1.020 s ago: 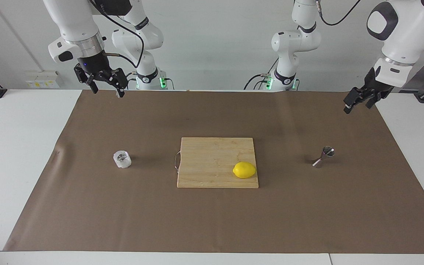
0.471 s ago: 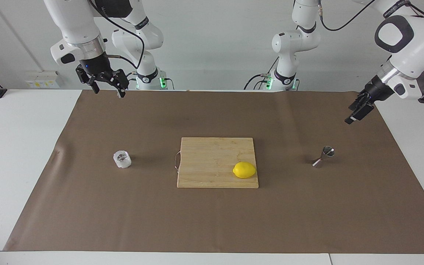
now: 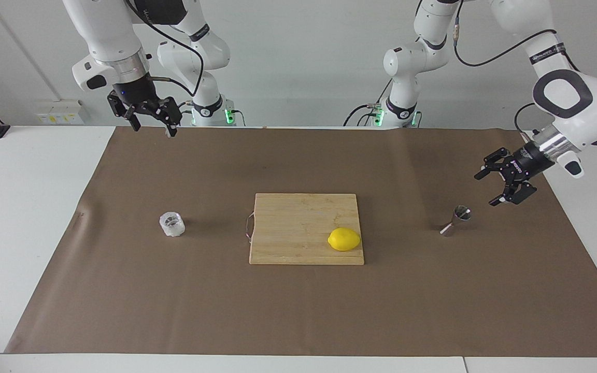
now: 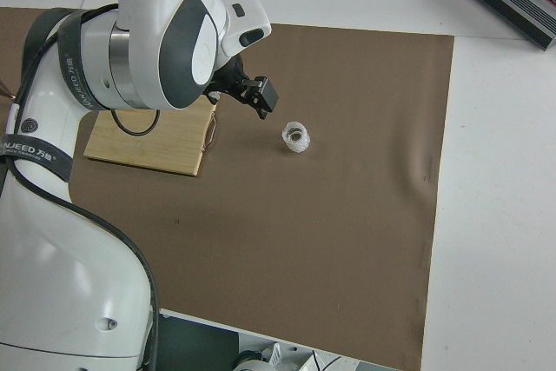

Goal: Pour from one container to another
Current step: 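Move the open left gripper toward the small metal cup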

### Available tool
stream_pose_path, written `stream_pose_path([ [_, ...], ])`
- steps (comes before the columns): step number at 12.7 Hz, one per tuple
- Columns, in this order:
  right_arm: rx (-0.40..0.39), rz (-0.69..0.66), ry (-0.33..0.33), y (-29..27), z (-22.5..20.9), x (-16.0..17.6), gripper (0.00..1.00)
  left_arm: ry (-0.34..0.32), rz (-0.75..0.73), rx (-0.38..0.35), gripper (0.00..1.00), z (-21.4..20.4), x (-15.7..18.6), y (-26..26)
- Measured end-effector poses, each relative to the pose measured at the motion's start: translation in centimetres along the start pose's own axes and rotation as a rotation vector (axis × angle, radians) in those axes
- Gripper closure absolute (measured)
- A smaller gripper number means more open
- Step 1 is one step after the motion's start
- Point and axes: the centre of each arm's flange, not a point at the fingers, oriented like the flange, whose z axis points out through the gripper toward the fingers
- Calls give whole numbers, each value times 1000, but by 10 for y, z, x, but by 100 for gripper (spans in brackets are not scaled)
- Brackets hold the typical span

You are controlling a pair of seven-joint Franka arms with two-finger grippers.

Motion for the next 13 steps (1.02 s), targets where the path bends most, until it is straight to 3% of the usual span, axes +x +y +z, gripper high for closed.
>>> stream_pose_path([
  [6, -1, 0, -3, 0, 2, -1, 0, -222, -326, -162, 0, 45, 70, -18],
  [9, -1, -2, -5, -1, 3, -2, 0, -258, -429, -208, 0, 66, 87, -35],
  [13, -2, -4, -9, -1, 5, -5, 0, -287, -416, -230, 0, 78, 70, -29],
])
